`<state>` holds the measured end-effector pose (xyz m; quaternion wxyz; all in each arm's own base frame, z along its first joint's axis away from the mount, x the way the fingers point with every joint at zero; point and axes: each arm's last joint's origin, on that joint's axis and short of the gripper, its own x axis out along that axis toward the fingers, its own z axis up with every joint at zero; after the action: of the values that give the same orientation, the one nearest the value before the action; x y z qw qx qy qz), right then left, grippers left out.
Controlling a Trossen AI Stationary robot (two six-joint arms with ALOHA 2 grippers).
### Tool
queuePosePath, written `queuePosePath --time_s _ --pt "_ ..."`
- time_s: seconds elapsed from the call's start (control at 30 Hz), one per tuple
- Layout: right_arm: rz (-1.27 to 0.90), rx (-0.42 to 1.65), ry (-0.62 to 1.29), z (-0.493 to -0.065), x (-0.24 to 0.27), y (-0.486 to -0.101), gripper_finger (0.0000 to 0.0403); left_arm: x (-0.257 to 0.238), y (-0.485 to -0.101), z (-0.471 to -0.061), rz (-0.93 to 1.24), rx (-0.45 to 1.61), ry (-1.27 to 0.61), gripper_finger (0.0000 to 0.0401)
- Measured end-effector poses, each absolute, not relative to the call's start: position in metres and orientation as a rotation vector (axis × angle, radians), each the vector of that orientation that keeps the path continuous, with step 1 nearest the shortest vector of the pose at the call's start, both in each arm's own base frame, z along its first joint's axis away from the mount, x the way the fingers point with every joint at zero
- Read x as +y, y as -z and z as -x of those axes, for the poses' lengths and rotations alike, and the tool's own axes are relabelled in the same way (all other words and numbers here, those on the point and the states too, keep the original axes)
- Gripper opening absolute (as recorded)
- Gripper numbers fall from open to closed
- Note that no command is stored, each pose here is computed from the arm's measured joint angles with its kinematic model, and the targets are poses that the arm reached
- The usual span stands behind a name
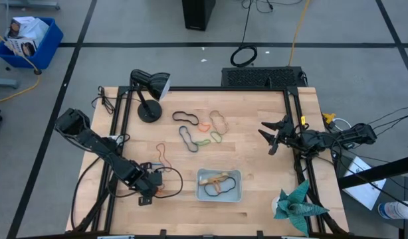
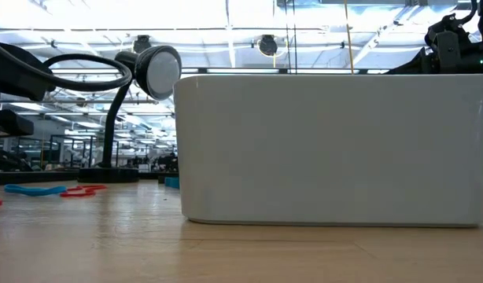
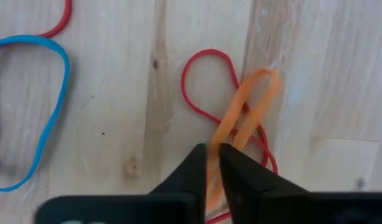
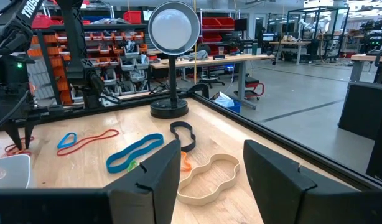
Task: Pick and place rubber bands into bin
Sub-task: Put the bottom orange rubber band into the gray bin
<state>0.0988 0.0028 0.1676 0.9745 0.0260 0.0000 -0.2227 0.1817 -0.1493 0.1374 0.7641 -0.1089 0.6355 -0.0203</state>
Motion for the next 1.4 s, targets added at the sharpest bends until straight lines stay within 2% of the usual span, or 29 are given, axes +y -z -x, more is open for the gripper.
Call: queuePosePath --time_s 0.13,0.6,0.8,1.13,1.4 --pt "-0.052 0.0 0.449 -0.0988 0.0028 -0.1676 0.0169 -0.1496 -0.1374 -0.1819 0.242 1.38 0.045 0.0007" --pt "-0.053 -0.001 0.449 -0.0988 0.0029 -0.1677 0.0169 -0.1502 -0.1379 -0.1821 0.274 1.383 0.039 0.0004" --pt "-0.053 -0.001 0.449 -0.0988 0.0028 -0.1677 0.0169 -0.1512 -0.1381 -0.1825 0.304 1.384 0.038 0.0027" --pt "-0.052 0.0 0.45 -0.0988 0.0028 -0.1676 0.0169 -0.1565 -0.1391 -0.1843 0.327 1.391 0.139 0.0056" --pt "-0.05 0.006 0.449 -0.0991 0.0029 -0.167 0.0169 -0.1538 -0.1385 -0.1856 0.287 1.334 0.059 0.0058"
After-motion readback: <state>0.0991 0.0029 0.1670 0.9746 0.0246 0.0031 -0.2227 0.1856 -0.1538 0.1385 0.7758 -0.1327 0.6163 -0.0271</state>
